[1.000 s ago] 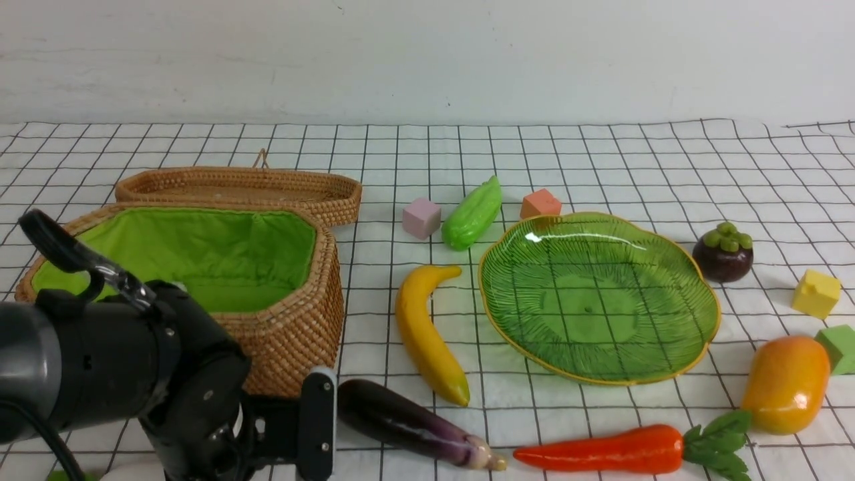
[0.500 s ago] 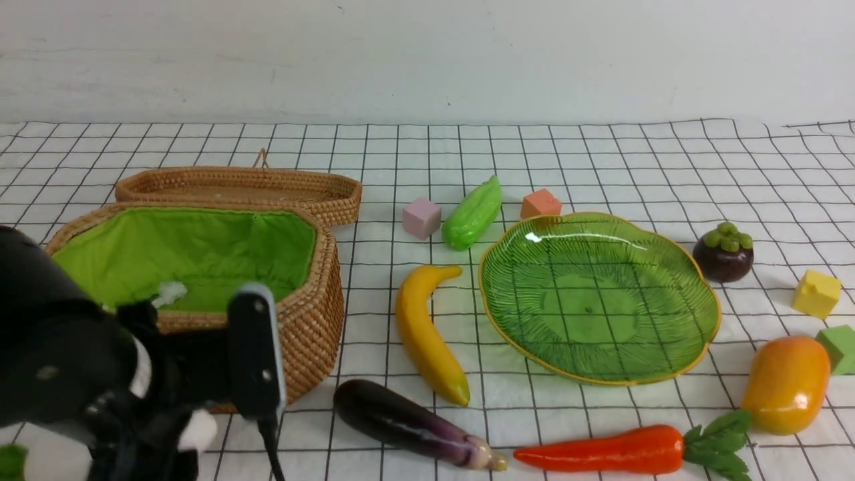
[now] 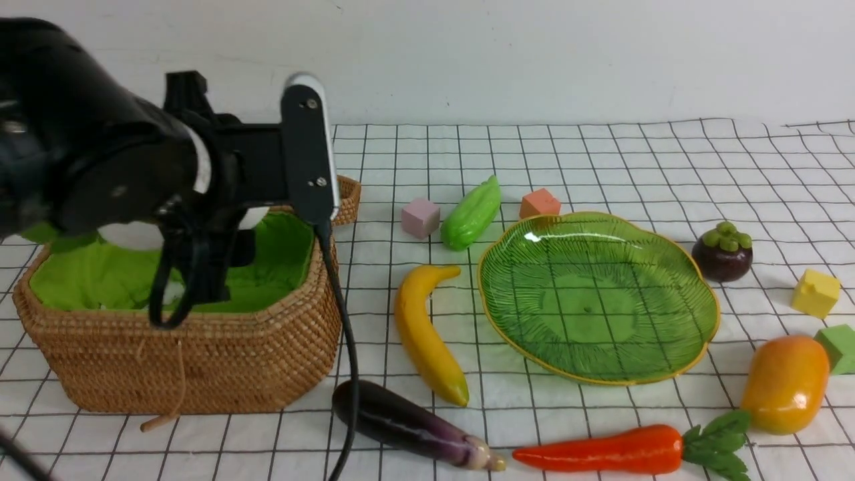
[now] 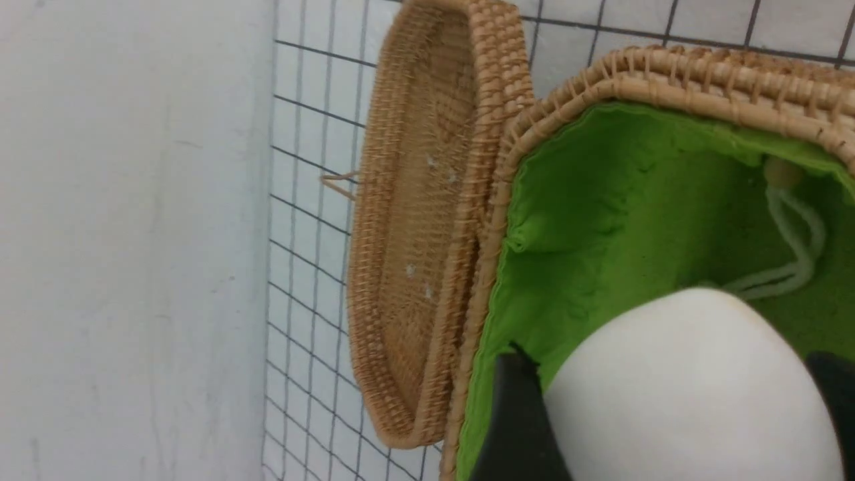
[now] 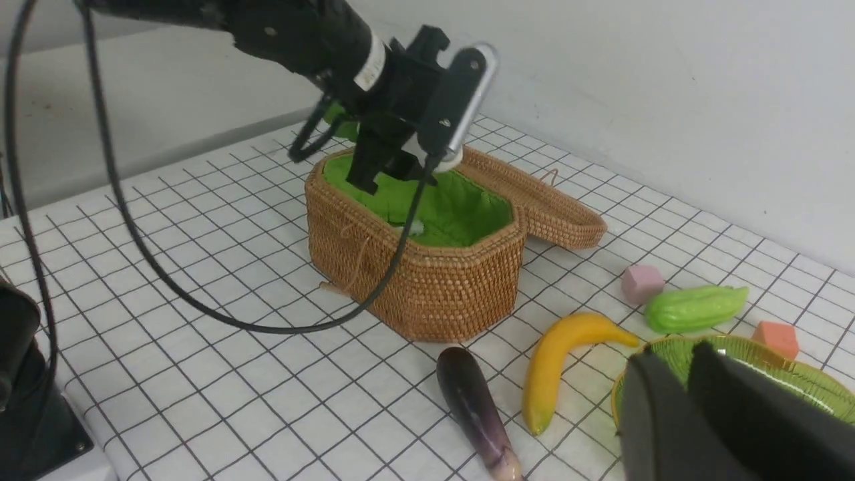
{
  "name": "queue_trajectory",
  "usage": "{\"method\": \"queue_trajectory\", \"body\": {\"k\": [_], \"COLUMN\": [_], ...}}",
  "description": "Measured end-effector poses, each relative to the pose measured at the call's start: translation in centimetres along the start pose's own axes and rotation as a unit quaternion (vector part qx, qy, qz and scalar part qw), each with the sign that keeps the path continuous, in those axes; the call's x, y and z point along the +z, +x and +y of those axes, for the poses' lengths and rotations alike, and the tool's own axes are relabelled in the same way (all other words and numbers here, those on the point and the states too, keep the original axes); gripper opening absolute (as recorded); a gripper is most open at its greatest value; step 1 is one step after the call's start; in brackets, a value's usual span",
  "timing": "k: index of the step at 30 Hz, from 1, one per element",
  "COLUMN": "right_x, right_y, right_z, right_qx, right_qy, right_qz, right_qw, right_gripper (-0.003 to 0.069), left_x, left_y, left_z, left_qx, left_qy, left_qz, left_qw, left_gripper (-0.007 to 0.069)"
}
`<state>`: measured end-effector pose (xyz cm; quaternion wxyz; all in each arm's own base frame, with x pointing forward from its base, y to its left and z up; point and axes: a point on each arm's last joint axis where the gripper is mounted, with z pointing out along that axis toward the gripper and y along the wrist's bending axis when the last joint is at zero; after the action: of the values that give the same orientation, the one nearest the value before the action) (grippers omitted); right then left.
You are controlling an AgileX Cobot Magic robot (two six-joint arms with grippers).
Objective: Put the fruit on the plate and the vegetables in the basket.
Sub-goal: Take a daikon with your left arm and place it on the basket on the left, then use the left arm to grab an eggplant and put it into the left basket
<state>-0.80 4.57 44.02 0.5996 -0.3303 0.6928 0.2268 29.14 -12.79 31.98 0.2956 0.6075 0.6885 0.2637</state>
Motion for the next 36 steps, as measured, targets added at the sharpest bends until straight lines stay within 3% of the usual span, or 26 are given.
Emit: {"method": "queue_trajectory", "body": {"k": [4,11,13,16,21,24,26,27,29,30,31,32,33,36], "right_x": [0.0,0.0,0.0,0.0,0.0,0.0,0.0,-0.1,-0.2,-0.2,-0.2,-0.2,-0.2,-0.2], "right_y": [0.4,0.5,0.5,0.6,0.6,0.8,1.0,1.3,1.7,1.7,2.0,2.0,2.0,2.1], "right_z": [0.2,0.3,0.3,0.3,0.3,0.4,0.4,0.4,0.5,0.5,0.5,0.5,0.5,0.5], "right_qx": [0.000,0.000,0.000,0.000,0.000,-0.001,0.002,0.013,0.028,0.030,0.042,0.041,0.044,0.046], "right_qy": [-0.011,-0.017,-0.017,-0.018,-0.018,-0.020,-0.021,-0.022,-0.024,-0.023,-0.024,-0.024,-0.023,-0.021], "right_qz": [0.020,0.029,0.029,0.031,0.032,0.044,0.053,0.072,0.096,0.096,0.112,0.112,0.113,0.114], "right_qw": [1.000,0.999,0.999,0.999,0.999,0.999,0.998,0.997,0.995,0.995,0.993,0.993,0.992,0.992], "right_gripper": [0.0105,0.0109,0.0109,0.0111,0.0115,0.0118,0.0120,0.0120,0.0120,0.0120,0.0120,0.0120,0.0120,0.0123], "left_x": [2.2,2.3,2.3,2.3,2.1,1.1,0.6,-0.5,-1.4,-1.5,-2.1,-2.1,-2.0,-0.4], "left_y": [0.6,0.5,0.4,0.5,0.8,0.5,0.1,-1.4,-3.1,-3.3,-5.3,-5.3,-6.9,-8.8], "left_z": [-0.3,0.5,0.5,0.5,0.2,-0.2,-0.5,-1.4,-2.6,-2.7,-4.5,-4.5,-6.0,-8.2], "left_qx": [-0.007,-0.026,-0.027,-0.027,-0.061,-0.195,-0.239,-0.256,-0.241,-0.237,-0.198,-0.196,-0.166,-0.130], "left_qy": [0.023,0.001,-0.001,0.002,0.018,0.045,0.061,0.089,0.124,0.126,0.171,0.173,0.205,0.248], "left_qz": [0.022,-0.010,-0.012,-0.009,0.009,-0.006,-0.016,-0.037,-0.060,-0.062,-0.081,-0.083,-0.093,-0.086], "left_qw": [0.999,1.000,1.000,1.000,0.998,0.980,0.969,0.962,0.961,0.961,0.962,0.962,0.960,0.956], "left_gripper": [0.0477,0.0481,0.0503,0.0593,0.0616,0.0508,0.0445,0.0290,0.0162,0.0162,0.0033,0.0033,-0.0013,-0.0012]}}
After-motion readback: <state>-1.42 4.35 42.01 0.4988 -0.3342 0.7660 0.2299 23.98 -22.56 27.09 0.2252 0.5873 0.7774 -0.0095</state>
